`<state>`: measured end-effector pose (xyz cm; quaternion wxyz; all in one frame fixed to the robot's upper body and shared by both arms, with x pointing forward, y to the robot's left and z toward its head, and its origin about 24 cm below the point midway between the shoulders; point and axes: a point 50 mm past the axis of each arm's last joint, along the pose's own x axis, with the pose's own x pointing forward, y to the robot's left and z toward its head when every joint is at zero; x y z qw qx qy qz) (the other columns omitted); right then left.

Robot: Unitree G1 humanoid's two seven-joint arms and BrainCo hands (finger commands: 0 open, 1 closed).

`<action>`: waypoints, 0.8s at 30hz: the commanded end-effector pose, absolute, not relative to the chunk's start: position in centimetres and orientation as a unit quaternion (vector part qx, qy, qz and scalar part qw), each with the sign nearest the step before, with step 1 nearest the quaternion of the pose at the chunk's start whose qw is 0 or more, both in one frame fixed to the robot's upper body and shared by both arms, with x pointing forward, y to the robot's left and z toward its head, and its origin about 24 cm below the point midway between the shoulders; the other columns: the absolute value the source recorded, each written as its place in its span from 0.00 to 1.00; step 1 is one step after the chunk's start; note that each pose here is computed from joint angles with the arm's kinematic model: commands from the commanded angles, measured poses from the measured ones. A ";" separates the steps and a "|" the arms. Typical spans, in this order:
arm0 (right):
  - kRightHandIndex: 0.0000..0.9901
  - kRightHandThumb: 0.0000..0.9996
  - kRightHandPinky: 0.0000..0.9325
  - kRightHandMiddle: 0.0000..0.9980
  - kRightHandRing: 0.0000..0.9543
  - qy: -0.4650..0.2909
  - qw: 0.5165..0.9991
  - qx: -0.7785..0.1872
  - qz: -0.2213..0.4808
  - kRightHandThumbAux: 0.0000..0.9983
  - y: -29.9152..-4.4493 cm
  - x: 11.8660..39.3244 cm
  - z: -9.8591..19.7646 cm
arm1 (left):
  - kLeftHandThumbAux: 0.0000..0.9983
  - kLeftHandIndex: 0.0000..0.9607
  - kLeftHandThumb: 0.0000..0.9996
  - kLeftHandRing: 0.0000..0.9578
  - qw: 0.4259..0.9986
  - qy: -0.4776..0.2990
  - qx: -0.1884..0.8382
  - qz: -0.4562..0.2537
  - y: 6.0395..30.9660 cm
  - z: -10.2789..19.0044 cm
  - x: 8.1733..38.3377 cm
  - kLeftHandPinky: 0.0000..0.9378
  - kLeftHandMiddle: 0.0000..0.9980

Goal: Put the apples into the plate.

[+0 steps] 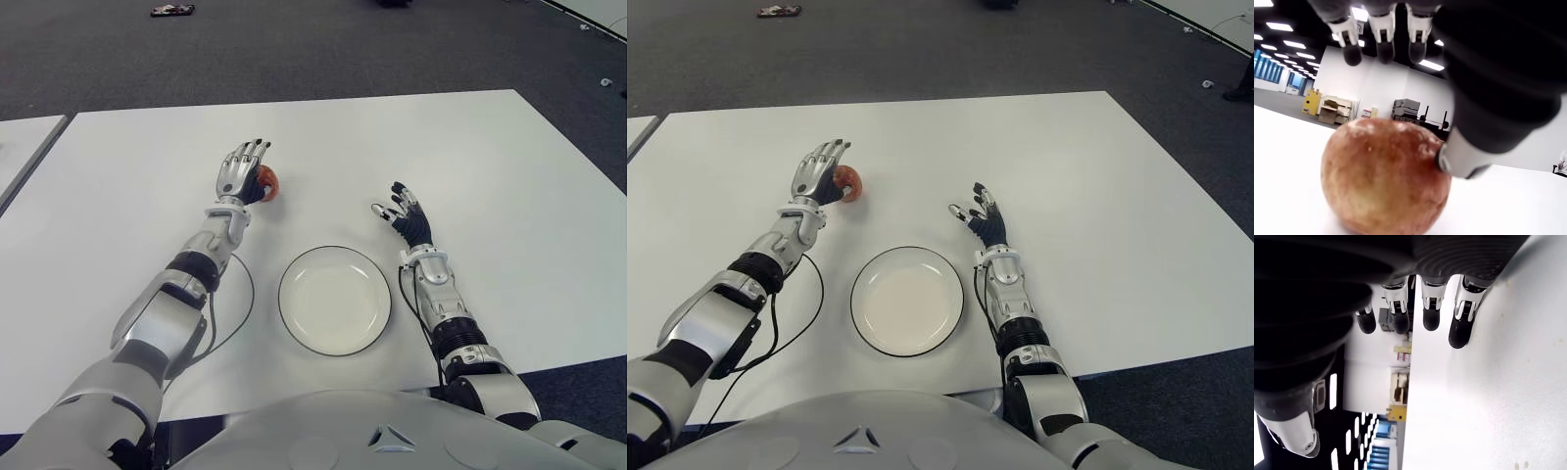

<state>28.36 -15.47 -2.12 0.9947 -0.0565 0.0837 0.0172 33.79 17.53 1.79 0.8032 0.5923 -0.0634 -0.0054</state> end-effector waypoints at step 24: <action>0.00 0.16 0.04 0.02 0.02 0.125 0.990 -0.061 0.019 0.67 -15.7 27.3 -3.6 | 0.14 0.00 0.26 0.00 0.798 0.003 0.602 -0.026 18.2 0.6 33.8 0.00 0.00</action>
